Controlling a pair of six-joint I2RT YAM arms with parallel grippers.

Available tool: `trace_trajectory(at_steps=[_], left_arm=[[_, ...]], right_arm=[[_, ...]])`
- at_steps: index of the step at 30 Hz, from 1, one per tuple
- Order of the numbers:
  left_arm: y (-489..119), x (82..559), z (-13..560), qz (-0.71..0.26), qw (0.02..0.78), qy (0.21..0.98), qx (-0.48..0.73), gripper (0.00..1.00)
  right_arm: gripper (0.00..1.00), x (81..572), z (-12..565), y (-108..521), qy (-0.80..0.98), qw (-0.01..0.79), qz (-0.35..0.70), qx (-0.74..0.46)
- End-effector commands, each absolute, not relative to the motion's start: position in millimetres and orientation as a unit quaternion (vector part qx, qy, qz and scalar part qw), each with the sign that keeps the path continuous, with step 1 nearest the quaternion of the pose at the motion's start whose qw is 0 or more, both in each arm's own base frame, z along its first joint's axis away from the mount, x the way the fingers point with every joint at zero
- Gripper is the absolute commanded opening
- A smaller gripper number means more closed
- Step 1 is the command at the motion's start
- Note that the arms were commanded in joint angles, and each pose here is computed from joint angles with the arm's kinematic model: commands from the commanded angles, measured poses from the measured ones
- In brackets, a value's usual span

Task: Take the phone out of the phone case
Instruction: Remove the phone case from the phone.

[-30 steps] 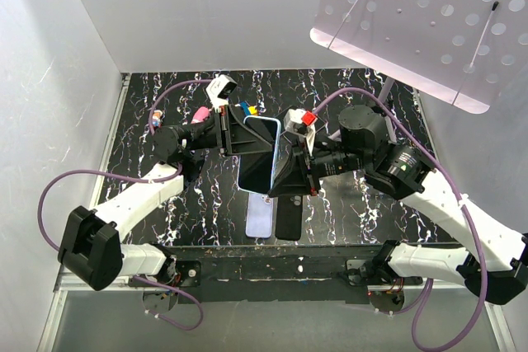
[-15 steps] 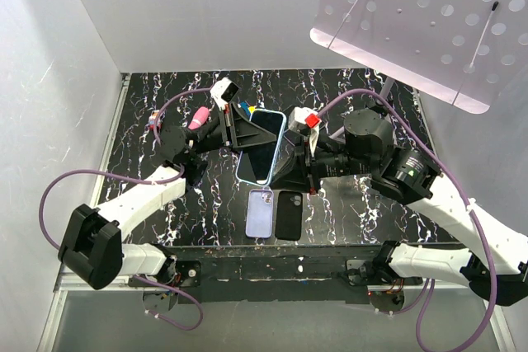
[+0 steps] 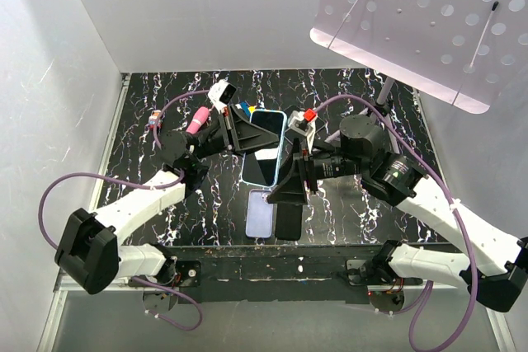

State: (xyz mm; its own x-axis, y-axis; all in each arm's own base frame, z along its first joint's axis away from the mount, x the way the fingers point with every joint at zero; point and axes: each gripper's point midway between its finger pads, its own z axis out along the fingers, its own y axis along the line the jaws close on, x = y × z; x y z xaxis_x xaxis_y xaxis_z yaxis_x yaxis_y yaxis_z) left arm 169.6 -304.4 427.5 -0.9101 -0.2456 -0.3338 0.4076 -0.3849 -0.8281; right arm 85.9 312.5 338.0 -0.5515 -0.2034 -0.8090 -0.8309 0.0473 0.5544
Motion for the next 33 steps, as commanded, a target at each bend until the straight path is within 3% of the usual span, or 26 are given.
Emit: trace_trajectory(at_steps=[1, 6, 13, 20, 33], left_arm=[[-298, 167, 452, -0.847, 0.215, 0.479, 0.082, 0.00], [-297, 164, 454, -0.839, 0.225, 0.487, 0.088, 0.00], [-296, 158, 454, -0.842, 0.211, 0.487, 0.095, 0.00], [-302, 156, 446, -0.850, 0.138, 0.500, 0.095, 0.00], [-312, 154, 440, -0.866, 0.051, 0.494, 0.058, 0.00]], right_arm=[[0.70, 81, 387, 322, 0.605, 0.299, 0.620, -0.400], [0.59, 81, 385, 325, 0.603, 0.292, 0.626, -0.398], [0.29, 75, 387, 327, 0.576, 0.285, 0.641, -0.418], [0.02, 67, 387, 328, 0.534, 0.303, 0.625, -0.482], [0.01, 94, 413, 346, 0.517, 0.427, 0.533, -0.516]])
